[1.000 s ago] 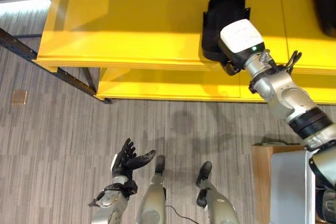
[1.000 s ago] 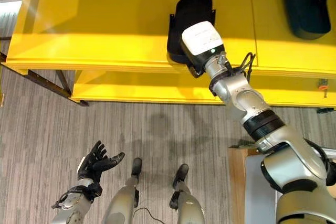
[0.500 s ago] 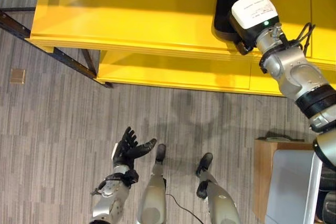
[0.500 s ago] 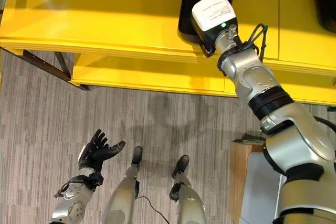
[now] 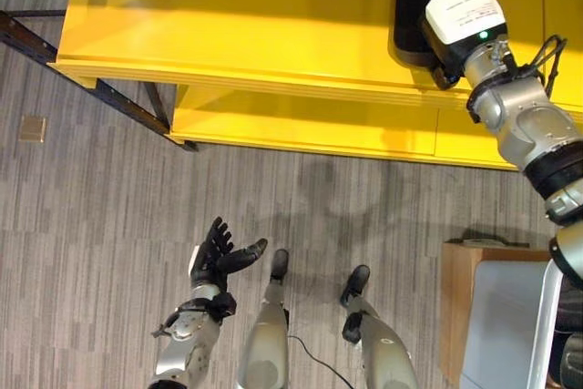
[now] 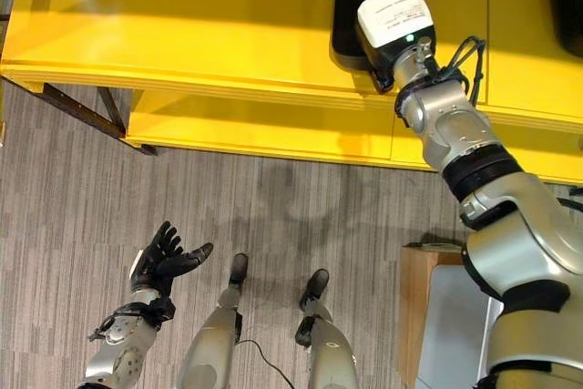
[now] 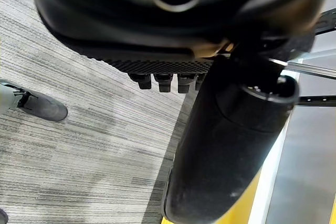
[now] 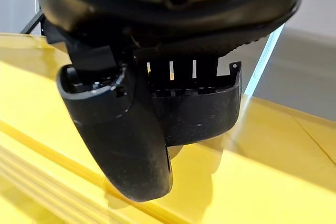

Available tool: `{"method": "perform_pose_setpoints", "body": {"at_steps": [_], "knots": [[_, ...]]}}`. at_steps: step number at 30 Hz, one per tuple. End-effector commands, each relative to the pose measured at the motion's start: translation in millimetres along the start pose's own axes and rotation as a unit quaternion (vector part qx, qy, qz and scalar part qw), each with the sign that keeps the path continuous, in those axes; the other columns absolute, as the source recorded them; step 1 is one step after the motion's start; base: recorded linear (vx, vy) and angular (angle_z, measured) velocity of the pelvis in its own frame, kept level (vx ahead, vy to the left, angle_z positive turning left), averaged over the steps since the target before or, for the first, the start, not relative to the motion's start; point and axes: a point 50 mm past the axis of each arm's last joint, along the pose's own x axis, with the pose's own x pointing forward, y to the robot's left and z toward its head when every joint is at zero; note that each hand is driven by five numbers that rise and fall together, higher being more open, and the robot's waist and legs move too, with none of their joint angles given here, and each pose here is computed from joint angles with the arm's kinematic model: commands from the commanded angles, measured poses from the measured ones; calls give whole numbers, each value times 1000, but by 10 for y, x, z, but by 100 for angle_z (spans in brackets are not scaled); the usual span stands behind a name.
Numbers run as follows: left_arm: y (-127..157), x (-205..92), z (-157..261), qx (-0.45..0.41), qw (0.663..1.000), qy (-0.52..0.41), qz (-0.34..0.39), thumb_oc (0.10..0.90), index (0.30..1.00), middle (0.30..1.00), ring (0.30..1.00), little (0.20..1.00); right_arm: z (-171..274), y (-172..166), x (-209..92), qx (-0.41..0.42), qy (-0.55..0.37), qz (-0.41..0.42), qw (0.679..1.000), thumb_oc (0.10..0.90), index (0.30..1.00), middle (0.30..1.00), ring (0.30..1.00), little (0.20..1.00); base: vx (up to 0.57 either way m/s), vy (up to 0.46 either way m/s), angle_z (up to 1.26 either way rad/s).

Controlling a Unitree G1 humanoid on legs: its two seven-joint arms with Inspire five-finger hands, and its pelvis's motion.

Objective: Move parts from the plastic box to the shelf.

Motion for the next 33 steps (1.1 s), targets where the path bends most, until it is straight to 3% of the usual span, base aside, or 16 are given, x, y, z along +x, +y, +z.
{"method": "perform_pose_setpoints", "body": {"at_steps": [1, 11, 33], "knots": [[-64, -24, 271, 9, 997, -73, -36, 900, 1000, 1000, 1000, 1000, -414, -735, 96, -67, 54, -108, 990, 400, 300, 300, 300, 300, 0, 0, 0], [-51, -27, 278, 7, 996, -76, -36, 900, 1000, 1000, 1000, 1000, -567, -783, 106, -121, 81, -98, 984, 400, 300, 300, 300, 300, 0, 0, 0], [-41, -36, 316, 6, 996, -84, -40, 900, 1000, 1000, 1000, 1000, -886, -1002, 57, -100, 150, -130, 975, 400, 300, 300, 300, 300, 3, -5, 5]]}}
